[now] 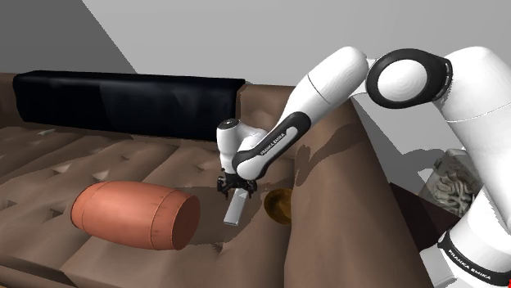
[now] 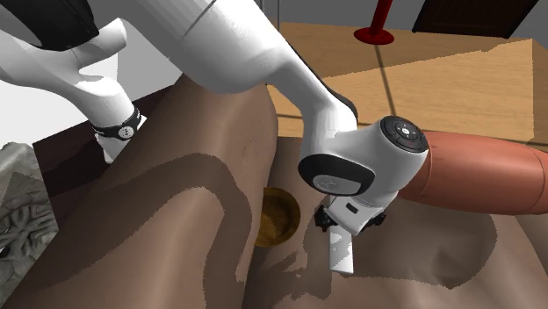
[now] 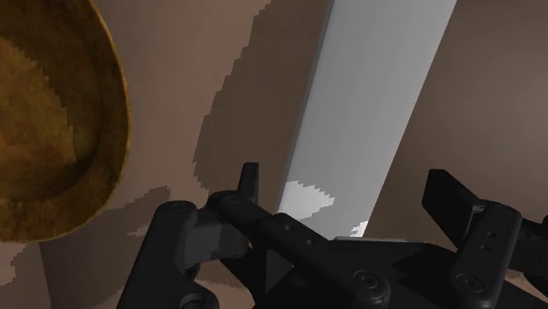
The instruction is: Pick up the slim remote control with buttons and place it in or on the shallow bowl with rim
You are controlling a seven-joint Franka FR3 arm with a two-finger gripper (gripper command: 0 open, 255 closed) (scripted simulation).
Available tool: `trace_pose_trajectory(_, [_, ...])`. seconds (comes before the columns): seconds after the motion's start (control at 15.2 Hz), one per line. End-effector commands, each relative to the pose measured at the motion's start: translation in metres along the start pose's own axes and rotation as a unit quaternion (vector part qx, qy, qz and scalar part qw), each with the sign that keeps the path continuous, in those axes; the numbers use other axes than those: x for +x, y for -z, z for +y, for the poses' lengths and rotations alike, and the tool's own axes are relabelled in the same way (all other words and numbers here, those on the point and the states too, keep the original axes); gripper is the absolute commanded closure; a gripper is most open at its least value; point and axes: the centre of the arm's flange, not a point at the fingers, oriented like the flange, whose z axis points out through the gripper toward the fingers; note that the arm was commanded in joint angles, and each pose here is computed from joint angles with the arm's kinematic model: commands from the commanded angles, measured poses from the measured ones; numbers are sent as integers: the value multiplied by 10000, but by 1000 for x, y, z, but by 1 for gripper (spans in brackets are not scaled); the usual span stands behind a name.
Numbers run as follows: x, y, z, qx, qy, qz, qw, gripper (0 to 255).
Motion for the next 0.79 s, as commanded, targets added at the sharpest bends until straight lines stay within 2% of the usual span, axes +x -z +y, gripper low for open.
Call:
trace_pose_trajectory(0.0, [0,-11,-1,1,-1,1,10000,0])
trace_pose_trajectory(0.13, [0,-19,-1,1,-1,1,10000,0])
trace_pose_trajectory(0.66, [-1,-19,-1,1,-1,1,10000,0])
trace_pose_trajectory(0.73, [-1,-19,-1,1,-1,1,10000,255])
